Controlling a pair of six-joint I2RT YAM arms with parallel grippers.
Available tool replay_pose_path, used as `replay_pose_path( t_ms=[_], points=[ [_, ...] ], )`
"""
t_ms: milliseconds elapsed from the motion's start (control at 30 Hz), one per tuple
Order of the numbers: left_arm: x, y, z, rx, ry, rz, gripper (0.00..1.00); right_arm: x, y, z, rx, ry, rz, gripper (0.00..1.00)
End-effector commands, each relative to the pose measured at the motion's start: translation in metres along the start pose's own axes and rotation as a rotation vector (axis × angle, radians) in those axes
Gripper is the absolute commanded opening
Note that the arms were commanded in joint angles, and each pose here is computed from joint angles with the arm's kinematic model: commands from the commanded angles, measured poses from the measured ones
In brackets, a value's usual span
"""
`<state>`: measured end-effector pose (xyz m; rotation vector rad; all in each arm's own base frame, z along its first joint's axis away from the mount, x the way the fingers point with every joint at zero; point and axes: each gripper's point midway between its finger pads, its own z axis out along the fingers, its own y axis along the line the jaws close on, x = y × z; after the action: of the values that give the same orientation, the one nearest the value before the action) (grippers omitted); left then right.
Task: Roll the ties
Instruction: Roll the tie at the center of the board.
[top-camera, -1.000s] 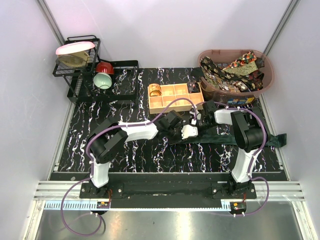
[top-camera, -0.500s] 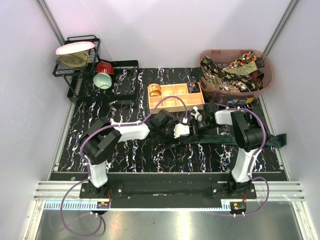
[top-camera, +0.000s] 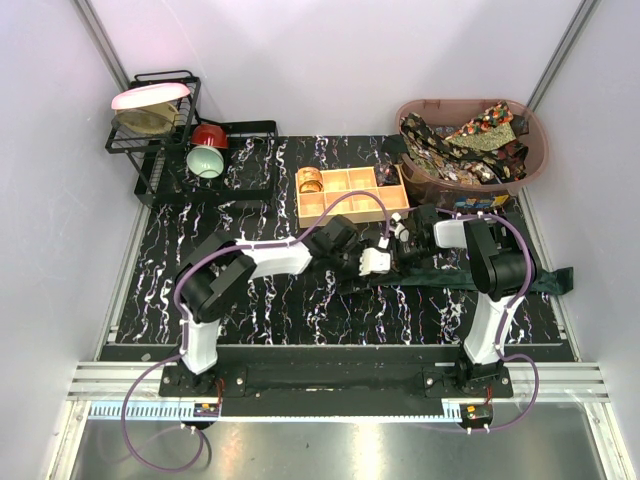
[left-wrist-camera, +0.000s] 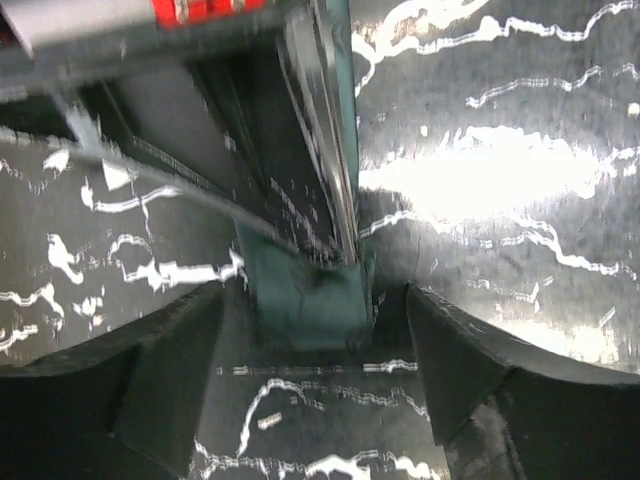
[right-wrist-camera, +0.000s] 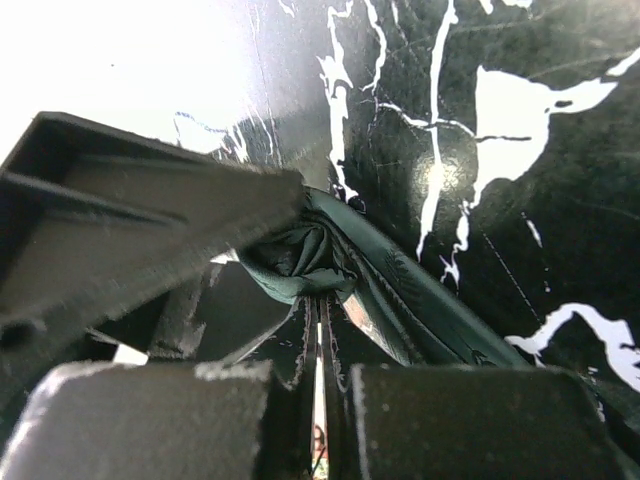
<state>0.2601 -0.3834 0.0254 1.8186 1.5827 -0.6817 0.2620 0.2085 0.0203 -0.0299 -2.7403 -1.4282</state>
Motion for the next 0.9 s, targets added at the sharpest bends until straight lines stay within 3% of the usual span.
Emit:
replay_pose_path(
  t_ms=[0,67,233,367,400,600,700,867],
  points=[
    [-0.009,0.000,0.012,0.036,-0.013,0.020,0.69,0.002,-0.019,0.004,0.052,0.000,0.015,0.00],
    [-0.006,-0.001,0.012,0.045,0.005,0.012,0.54,0.001,-0.019,0.003,0.046,-0.002,0.017,0.00],
    [0.010,-0.006,0.011,0.061,0.075,0.012,0.36,-0.001,-0.001,-0.003,-0.030,0.001,-0.002,0.00],
    [0.015,-0.012,0.003,0.065,0.088,0.012,0.28,-0.011,0.014,-0.025,-0.020,-0.045,-0.120,0.26],
    [0.020,-0.016,0.002,0.072,0.092,0.013,0.27,-0.015,0.020,-0.035,-0.011,-0.073,-0.162,0.37],
    [0.025,-0.021,-0.003,0.107,0.080,0.001,0.21,-0.027,0.023,-0.068,0.122,-0.104,-0.390,0.59],
    [0.026,-0.022,-0.004,0.116,0.070,-0.001,0.19,-0.028,0.010,-0.067,0.167,-0.066,-0.387,0.58],
    [0.025,-0.023,-0.005,0.114,0.058,-0.012,0.17,-0.029,-0.001,-0.046,0.126,-0.013,-0.239,0.41]
  ],
)
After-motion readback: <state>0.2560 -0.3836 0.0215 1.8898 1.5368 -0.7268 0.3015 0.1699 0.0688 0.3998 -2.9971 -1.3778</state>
